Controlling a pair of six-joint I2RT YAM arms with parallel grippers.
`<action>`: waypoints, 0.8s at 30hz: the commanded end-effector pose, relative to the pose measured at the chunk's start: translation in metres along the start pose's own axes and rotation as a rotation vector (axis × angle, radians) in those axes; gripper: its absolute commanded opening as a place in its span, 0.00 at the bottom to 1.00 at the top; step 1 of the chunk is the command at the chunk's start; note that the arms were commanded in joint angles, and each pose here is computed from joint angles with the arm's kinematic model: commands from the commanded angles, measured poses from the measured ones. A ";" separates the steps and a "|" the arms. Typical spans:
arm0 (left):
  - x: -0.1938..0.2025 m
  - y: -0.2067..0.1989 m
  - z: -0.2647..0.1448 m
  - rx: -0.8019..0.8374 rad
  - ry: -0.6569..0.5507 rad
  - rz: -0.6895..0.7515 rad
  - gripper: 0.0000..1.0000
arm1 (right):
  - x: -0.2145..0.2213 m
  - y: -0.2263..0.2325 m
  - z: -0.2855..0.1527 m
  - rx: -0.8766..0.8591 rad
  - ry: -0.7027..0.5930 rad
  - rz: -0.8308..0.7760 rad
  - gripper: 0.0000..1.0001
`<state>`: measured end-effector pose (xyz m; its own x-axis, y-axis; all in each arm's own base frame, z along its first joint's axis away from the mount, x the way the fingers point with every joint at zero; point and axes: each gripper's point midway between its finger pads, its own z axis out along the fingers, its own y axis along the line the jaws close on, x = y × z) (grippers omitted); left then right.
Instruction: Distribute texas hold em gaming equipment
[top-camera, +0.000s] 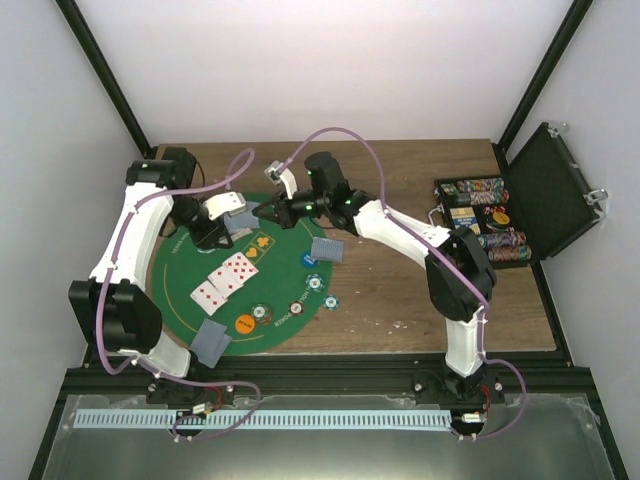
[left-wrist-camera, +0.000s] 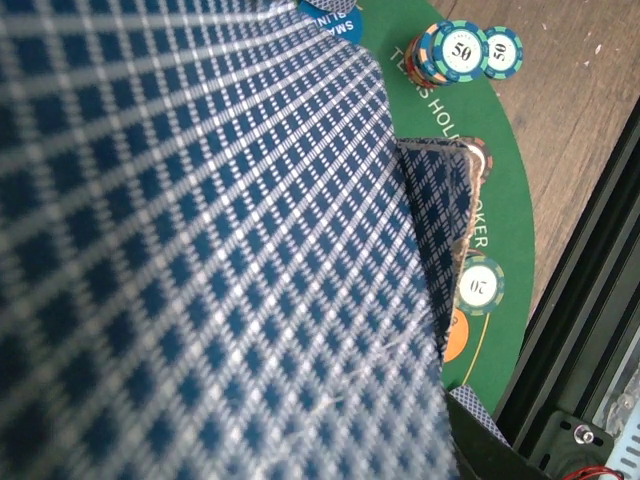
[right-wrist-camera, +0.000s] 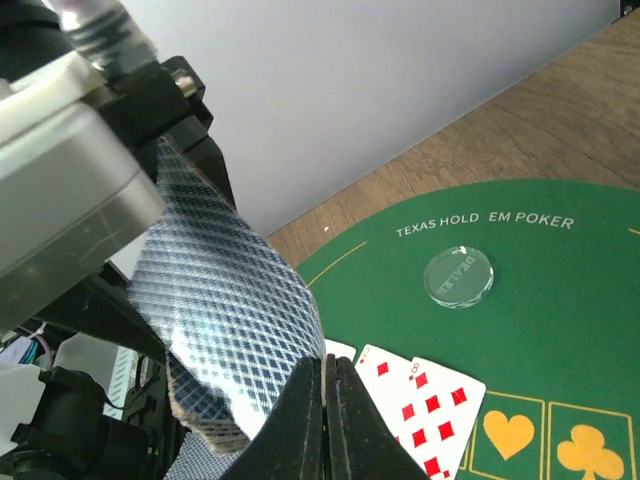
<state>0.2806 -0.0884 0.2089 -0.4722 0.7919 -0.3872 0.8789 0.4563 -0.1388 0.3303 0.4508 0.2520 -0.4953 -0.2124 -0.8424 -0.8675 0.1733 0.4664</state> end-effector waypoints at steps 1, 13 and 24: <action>0.000 0.008 0.005 0.015 -0.022 -0.015 0.37 | -0.027 0.010 -0.011 0.013 -0.033 -0.055 0.01; 0.017 0.042 0.012 -0.040 -0.047 -0.138 0.37 | -0.044 -0.003 -0.033 0.091 -0.112 0.004 0.01; 0.039 0.074 0.007 -0.146 -0.104 -0.318 0.37 | 0.024 -0.074 -0.034 0.344 -0.156 0.367 0.01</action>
<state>0.3209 -0.0313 0.1779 -0.6810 0.6131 -0.4003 0.7078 0.6914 -0.1451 0.3686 0.4114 0.2366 -0.6349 -0.0462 -0.7712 -0.7071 0.4370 0.5559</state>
